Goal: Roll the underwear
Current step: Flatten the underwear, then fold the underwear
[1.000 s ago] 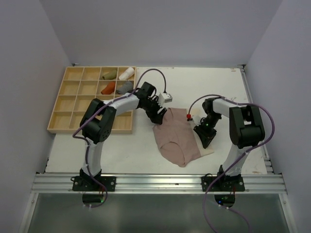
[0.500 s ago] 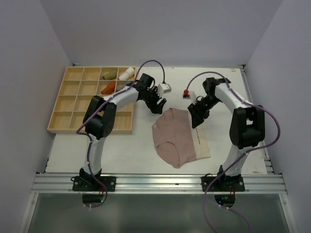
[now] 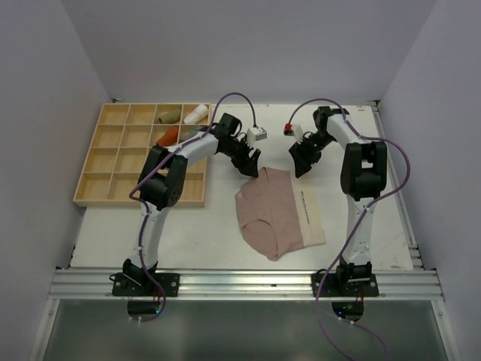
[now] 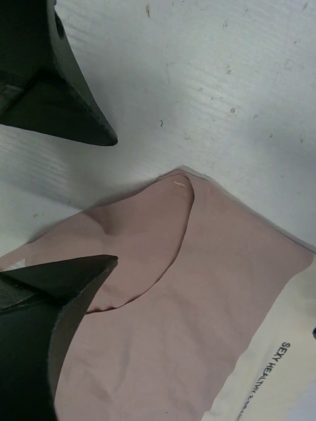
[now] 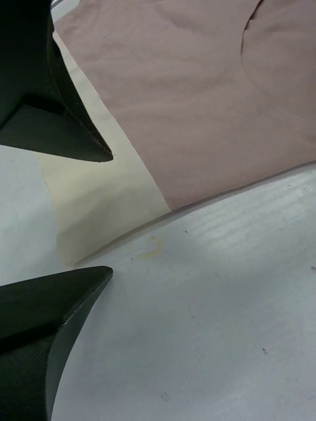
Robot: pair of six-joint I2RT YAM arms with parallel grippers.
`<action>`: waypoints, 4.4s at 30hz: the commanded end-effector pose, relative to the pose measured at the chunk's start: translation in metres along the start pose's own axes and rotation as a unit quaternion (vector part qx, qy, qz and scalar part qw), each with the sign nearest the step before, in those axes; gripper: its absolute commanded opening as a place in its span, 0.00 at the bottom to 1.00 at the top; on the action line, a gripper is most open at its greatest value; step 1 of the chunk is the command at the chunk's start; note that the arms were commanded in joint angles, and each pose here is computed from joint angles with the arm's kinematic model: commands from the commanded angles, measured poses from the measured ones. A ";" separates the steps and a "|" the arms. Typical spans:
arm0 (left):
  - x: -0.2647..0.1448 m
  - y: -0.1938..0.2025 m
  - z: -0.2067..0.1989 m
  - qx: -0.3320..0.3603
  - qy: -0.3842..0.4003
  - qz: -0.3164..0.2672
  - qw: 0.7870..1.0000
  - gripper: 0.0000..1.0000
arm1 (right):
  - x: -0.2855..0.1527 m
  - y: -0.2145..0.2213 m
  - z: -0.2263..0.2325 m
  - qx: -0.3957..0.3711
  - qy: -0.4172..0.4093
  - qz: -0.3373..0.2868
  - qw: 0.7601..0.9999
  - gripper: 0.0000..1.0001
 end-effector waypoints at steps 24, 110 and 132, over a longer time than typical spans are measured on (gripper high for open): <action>-0.015 -0.009 0.078 -0.049 -0.028 -0.052 0.997 0.00 | 0.006 -0.045 -0.032 -0.036 0.009 -0.041 0.998 0.00; -0.082 0.072 -0.097 0.018 -0.013 -0.015 1.000 0.00 | 0.013 0.056 0.115 -0.070 -0.081 -0.009 0.994 0.00; -0.102 0.066 -0.156 0.126 0.046 -0.030 0.991 0.36 | 0.006 0.091 0.154 -0.083 -0.153 0.052 0.983 0.32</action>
Point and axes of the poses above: each gripper's point midway between its finger pads, its own x axis out along the fingers, its own z axis along the line the jaws close on, y = z × x, the point moved 8 cm from there along -x, back along the fingers, and after that the axes turned 11 degrees about x, right-handed, at the moved point
